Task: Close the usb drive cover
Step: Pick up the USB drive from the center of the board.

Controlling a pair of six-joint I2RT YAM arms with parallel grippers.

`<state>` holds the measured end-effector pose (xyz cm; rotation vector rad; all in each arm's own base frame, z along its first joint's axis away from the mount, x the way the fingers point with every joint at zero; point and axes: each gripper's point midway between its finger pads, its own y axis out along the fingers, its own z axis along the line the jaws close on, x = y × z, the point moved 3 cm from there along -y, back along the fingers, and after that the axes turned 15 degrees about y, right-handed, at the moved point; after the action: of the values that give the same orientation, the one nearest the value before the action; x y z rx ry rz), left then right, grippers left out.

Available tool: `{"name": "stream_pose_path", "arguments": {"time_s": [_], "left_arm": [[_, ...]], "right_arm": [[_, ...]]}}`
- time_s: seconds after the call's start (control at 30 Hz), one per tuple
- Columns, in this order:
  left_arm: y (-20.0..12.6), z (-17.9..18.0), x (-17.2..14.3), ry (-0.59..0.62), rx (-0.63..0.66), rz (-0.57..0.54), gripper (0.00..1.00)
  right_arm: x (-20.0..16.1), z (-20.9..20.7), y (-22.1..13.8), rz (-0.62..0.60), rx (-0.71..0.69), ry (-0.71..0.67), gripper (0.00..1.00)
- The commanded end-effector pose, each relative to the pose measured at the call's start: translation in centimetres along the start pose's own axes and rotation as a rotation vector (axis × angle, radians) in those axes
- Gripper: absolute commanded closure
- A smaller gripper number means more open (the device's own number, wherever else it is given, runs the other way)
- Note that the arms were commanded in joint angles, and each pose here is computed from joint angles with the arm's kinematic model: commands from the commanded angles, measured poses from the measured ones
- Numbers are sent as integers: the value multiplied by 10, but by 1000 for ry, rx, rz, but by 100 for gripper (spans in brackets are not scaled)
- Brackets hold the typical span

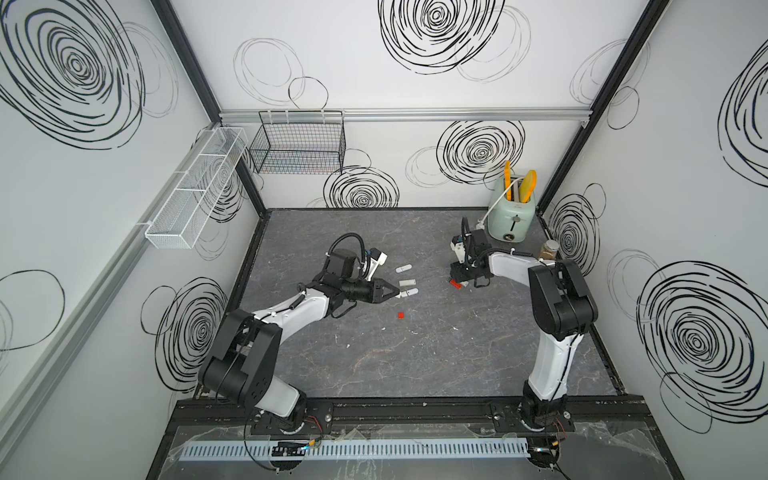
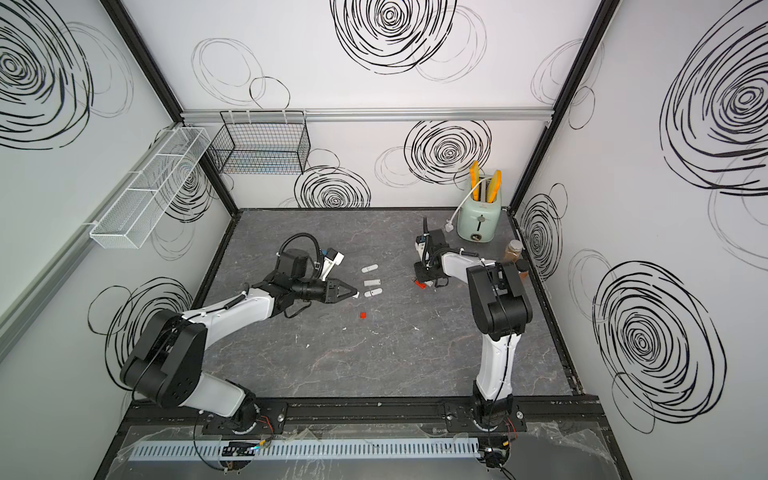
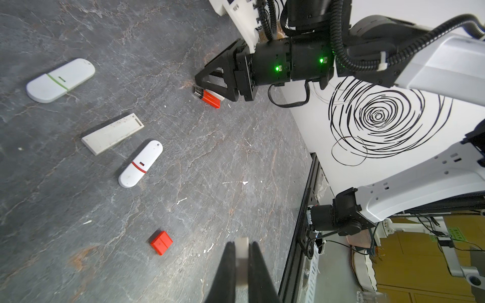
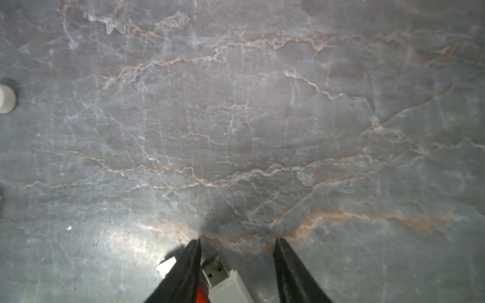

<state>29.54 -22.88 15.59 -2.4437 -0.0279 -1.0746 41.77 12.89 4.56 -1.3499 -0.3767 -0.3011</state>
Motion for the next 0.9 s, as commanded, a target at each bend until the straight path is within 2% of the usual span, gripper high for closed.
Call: {"name": "stream_pose_path", "arguments": {"time_s": [0.0, 0.17, 0.5, 0.7, 0.87], "left_arm": [[-2, -8, 6, 53, -12, -24, 100], [-4, -8, 7, 57, -9, -28, 100], [-3, -10, 7, 56, -13, -29, 100], [-4, -10, 6, 59, -13, -31, 100], [-3, -9, 6, 57, -14, -30, 100]], "right_arm": [[-31, -10, 1, 104, -38, -5, 49], [-35, -12, -1, 116, -54, -6, 49], [-45, -16, -8, 135, -72, -6, 57], [-52, -19, -13, 139, -100, -10, 55], [-57, -20, -13, 143, -100, -13, 60]]}}
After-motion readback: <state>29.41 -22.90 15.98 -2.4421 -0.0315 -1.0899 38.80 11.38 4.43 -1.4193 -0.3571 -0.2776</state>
